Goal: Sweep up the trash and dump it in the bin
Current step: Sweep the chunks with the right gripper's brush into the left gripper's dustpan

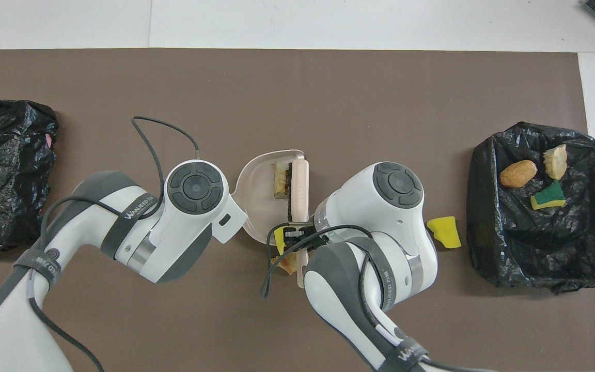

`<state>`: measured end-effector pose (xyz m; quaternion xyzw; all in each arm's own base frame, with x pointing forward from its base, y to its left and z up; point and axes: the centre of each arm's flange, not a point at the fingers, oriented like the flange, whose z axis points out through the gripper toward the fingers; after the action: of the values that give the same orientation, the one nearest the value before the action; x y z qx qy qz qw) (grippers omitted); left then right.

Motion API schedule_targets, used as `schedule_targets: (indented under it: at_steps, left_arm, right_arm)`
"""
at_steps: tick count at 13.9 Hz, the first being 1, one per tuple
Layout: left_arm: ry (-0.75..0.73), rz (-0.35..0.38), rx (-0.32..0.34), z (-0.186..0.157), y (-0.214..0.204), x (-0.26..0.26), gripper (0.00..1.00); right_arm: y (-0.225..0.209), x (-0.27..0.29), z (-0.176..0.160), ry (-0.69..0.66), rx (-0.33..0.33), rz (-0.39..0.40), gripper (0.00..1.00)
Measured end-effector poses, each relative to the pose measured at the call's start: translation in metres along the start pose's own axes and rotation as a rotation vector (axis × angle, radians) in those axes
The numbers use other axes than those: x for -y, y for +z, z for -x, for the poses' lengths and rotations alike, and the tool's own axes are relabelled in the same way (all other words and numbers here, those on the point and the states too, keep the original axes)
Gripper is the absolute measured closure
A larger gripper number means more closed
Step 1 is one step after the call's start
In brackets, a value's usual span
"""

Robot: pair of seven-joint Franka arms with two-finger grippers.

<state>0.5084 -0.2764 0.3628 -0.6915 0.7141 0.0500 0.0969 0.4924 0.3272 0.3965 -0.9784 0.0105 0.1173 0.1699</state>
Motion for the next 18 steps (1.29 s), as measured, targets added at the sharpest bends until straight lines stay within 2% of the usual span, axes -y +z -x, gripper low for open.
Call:
schedule_targets:
  at_steps: [4, 6, 8, 11, 13, 15, 18]
  left_arm:
    - [0.022, 0.046, -0.065, 0.016, 0.003, 0.008, 0.67]
    - [0.019, 0.056, -0.097, 0.046, -0.001, 0.023, 0.67]
    - [0.03, 0.075, -0.131, 0.086, -0.018, 0.042, 0.67]
    - [0.071, 0.094, -0.132, 0.134, -0.052, 0.043, 0.67]
    - [0.068, 0.106, -0.127, 0.145, -0.063, 0.031, 0.67]
    - [0.068, 0.121, -0.119, 0.15, -0.053, 0.014, 0.67]
    - [0.096, 0.063, -0.086, 0.153, -0.027, -0.014, 0.67]
  right_arm:
    - [-0.063, -0.014, 0.006, 0.007, 0.022, 0.013, 0.74]
    - [-0.087, -0.034, 0.012, -0.006, 0.017, 0.116, 0.74]
    - [-0.099, -0.054, 0.019, -0.008, 0.012, 0.263, 0.74]
    - [-0.102, -0.089, 0.02, 0.023, 0.035, 0.393, 0.74]
    - [-0.096, -0.117, 0.025, 0.033, 0.069, 0.434, 0.74]
    - [-0.083, -0.148, 0.039, 0.042, 0.112, 0.469, 0.74]
    - [-0.07, -0.176, 0.055, 0.049, 0.141, 0.537, 0.74]
